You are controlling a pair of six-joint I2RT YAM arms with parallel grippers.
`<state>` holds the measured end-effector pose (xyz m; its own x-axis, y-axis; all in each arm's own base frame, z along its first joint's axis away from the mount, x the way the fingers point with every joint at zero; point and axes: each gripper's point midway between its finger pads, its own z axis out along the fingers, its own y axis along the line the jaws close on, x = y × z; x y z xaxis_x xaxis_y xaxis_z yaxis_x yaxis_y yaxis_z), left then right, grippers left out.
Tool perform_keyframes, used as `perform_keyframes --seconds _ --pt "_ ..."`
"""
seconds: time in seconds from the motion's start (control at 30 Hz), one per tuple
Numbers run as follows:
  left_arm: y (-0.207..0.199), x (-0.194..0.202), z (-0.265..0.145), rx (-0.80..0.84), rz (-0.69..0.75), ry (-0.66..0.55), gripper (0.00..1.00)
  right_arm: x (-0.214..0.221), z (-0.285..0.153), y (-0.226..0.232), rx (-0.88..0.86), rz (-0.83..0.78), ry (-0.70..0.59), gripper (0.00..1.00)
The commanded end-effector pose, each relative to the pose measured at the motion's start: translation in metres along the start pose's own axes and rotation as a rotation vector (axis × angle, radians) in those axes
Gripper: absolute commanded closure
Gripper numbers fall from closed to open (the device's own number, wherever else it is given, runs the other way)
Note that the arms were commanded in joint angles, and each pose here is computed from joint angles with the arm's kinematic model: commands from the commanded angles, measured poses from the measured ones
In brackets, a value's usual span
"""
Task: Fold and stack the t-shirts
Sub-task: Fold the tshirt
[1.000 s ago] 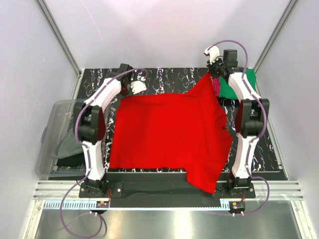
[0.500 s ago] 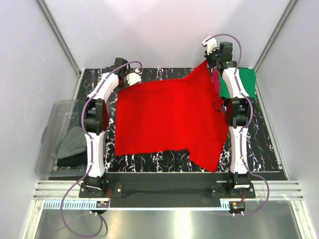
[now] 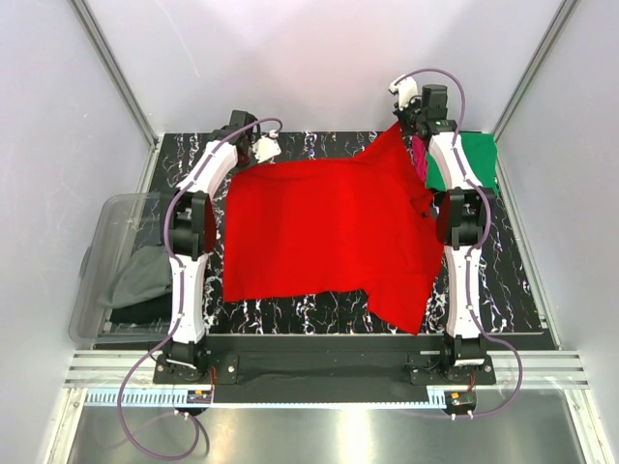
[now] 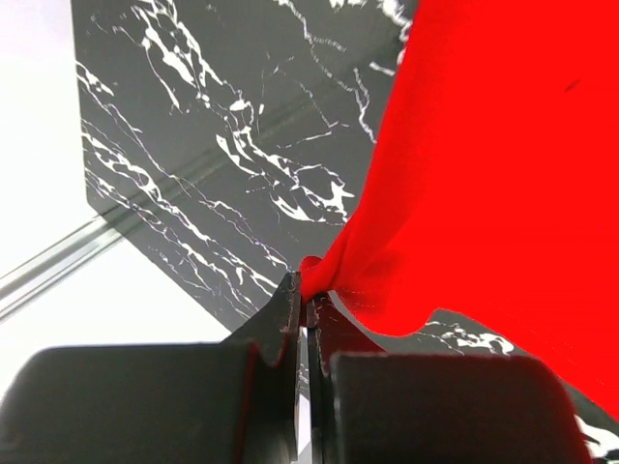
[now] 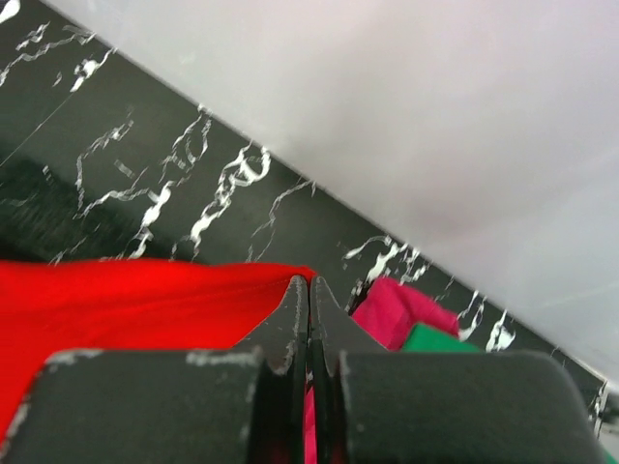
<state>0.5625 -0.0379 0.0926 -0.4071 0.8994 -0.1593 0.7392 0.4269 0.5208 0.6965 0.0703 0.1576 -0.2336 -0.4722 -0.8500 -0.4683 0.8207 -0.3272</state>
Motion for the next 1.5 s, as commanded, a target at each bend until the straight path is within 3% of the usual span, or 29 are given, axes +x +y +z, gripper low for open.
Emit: perform_keyframes --seconds 0.0,0.47,0.9,1.17,1.47 --pt "0.039 -0.029 -0.069 -0.143 -0.031 -0.12 1.0 -0.076 -0.049 -0.014 0.045 -0.042 -0.116 1.0" --pt "0.008 -0.028 -0.123 -0.105 -0.079 -0.209 1.0 -0.073 -0.121 0.014 -0.011 -0.061 -0.063 1.0" --pt "-0.045 0.007 -0.105 0.011 -0.034 -0.14 1.0 -0.019 -0.176 0.067 -0.102 -0.024 0.05 1.0" --pt "-0.043 0.012 -0.109 0.002 0.01 -0.137 1.0 -0.009 -0.195 0.078 -0.114 -0.002 0.08 1.0" --pt "-0.042 0.017 -0.118 -0.006 0.159 -0.146 1.0 -0.001 -0.211 0.087 -0.123 0.027 0.104 1.0"
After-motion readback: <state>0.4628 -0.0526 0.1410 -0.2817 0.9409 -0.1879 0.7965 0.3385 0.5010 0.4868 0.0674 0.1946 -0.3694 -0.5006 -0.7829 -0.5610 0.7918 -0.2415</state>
